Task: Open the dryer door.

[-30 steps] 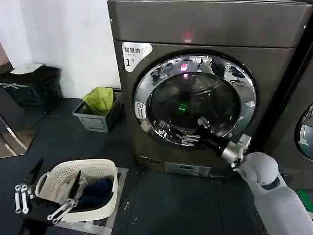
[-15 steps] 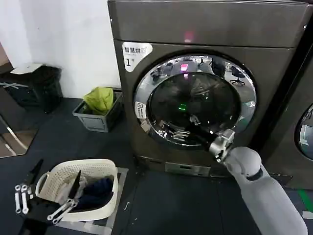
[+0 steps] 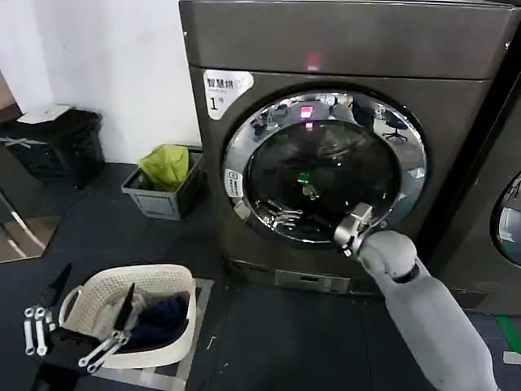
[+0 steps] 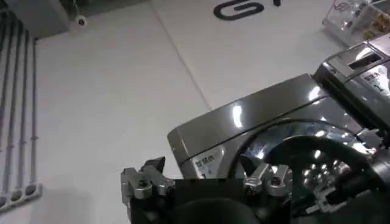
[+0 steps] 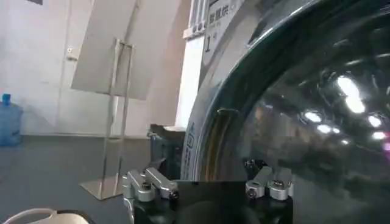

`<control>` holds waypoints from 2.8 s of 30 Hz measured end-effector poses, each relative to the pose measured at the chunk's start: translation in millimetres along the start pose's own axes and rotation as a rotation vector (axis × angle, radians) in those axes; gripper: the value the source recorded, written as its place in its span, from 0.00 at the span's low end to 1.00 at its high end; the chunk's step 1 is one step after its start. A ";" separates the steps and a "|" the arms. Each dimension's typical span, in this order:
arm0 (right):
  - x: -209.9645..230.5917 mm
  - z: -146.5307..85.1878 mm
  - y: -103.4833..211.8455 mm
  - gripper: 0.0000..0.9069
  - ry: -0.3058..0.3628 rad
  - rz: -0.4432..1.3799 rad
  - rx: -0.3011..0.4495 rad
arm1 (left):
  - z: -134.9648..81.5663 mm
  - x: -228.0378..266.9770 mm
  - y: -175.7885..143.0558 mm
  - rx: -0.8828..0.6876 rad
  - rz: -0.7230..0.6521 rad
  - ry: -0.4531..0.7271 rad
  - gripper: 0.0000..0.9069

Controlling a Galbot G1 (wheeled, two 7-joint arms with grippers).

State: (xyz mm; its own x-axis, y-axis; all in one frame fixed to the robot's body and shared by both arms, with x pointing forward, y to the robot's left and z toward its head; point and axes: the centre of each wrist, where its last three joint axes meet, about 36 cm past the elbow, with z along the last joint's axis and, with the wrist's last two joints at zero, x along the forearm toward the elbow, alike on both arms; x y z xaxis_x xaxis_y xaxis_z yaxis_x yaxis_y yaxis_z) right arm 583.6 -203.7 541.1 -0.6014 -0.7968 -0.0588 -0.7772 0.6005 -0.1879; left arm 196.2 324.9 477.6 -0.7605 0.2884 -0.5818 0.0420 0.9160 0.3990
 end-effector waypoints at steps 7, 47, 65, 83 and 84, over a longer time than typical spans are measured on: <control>-13.9 1.0 -0.6 1.00 0.009 -0.007 0.003 | 0.4 -0.9 0.0 0.000 0.000 -0.001 1.00; -84.6 8.7 0.5 1.00 0.071 -0.055 -0.012 | 4.1 0.4 -1.3 0.005 0.000 0.006 1.00; -88.0 5.5 4.0 1.00 0.058 -0.171 -0.028 | 6.1 0.7 -0.8 0.005 0.000 0.007 1.00; -32.8 -7.7 -6.5 1.00 0.010 -0.356 -0.097 | 9.3 -2.6 0.7 0.010 0.005 0.014 1.00; -28.9 -9.1 -6.5 1.00 0.005 -0.368 -0.101 | 10.4 -2.8 1.1 0.010 0.005 0.017 1.00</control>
State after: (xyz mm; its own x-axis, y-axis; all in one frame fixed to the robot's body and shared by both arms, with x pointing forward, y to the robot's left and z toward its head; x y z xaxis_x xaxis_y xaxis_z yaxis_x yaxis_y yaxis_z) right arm 604.3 -183.9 553.0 -0.2792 -0.9602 0.0000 -0.9556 0.2778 -0.0983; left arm 205.1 328.0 472.3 -0.7710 0.2881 -0.5680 0.0524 0.9175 0.3943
